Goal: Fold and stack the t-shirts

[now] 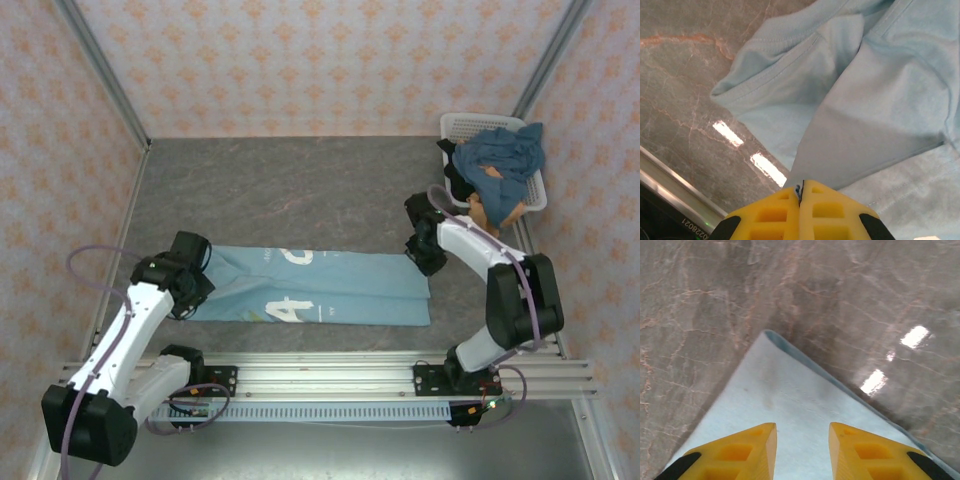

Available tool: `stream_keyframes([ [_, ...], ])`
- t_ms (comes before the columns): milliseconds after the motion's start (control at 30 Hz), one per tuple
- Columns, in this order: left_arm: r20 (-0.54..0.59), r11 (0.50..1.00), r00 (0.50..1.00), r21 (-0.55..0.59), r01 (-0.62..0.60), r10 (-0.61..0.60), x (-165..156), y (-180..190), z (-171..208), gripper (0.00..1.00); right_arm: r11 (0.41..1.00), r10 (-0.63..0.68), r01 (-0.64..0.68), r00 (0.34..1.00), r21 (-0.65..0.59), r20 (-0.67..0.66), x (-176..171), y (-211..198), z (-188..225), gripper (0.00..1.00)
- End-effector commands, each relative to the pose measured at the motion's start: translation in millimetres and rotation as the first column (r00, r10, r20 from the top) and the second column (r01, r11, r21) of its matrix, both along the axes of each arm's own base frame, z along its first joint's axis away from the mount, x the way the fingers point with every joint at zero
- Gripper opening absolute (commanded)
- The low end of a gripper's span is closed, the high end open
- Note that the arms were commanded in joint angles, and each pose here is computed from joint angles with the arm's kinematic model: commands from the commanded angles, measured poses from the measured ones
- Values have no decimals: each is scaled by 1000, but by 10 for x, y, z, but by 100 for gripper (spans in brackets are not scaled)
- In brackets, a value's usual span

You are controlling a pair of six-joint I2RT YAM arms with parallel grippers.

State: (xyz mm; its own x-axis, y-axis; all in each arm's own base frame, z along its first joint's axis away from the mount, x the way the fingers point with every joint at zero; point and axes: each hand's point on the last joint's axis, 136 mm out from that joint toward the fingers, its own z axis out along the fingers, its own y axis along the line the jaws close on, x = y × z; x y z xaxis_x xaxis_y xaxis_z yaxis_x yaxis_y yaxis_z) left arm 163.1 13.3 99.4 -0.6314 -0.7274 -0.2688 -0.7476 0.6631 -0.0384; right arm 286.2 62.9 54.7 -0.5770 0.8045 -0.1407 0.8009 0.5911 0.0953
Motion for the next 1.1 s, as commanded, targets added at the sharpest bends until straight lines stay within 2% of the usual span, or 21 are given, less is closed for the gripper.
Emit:
stream_keyframes([
  [0, -71, 1000, 997, 3, -15, 15, -179, -6, -145, 0, 1000, 30, -30, 999, -3, 19, 169, 88, -46, 33],
  [167, -63, 1000, 998, -3, 28, -28, -25, -51, -145, 0, 999, 40, -41, 999, -23, -20, 237, 94, -218, 32],
  [233, -38, 999, 998, -3, 50, -50, 103, -70, -60, 25, 998, 53, -55, 998, -42, -42, 249, 81, -278, 32],
  [300, -6, 998, 998, 24, 65, -65, 245, -47, 83, 43, 996, 58, -62, 996, -57, -67, 253, 66, -321, 31],
  [400, 61, 995, 996, 85, 56, -62, 539, 57, 342, 55, 995, 62, -69, 993, -73, -99, 246, 50, -383, 30],
  [467, 79, 999, 997, 48, 6, -10, 745, 145, 345, 56, 994, 63, -72, 992, -82, -111, 260, 44, -409, 28],
  [533, 86, 998, 995, -39, -39, 43, 1030, 224, 225, 57, 993, 65, -76, 991, -88, -118, 297, 43, -428, 28],
  [700, 3, 994, 1000, -106, -2, 2, 1645, 324, -145, 56, 990, 77, -91, 988, -105, -131, 438, 61, -431, 27],
  [833, -107, 993, 994, -114, -9, -3, 1743, 409, -445, 49, 987, 82, -101, 985, -124, -150, 562, 64, -437, 27],
  [967, -127, 997, 992, -81, -19, 8, 1721, 478, -479, 42, 985, 80, -102, 984, -139, -158, 670, 49, -408, 27],
  [1067, -142, 999, 989, -15, -36, 33, 1616, 586, -429, 40, 983, 81, -105, 984, -151, -160, 702, 30, -388, 27],
])
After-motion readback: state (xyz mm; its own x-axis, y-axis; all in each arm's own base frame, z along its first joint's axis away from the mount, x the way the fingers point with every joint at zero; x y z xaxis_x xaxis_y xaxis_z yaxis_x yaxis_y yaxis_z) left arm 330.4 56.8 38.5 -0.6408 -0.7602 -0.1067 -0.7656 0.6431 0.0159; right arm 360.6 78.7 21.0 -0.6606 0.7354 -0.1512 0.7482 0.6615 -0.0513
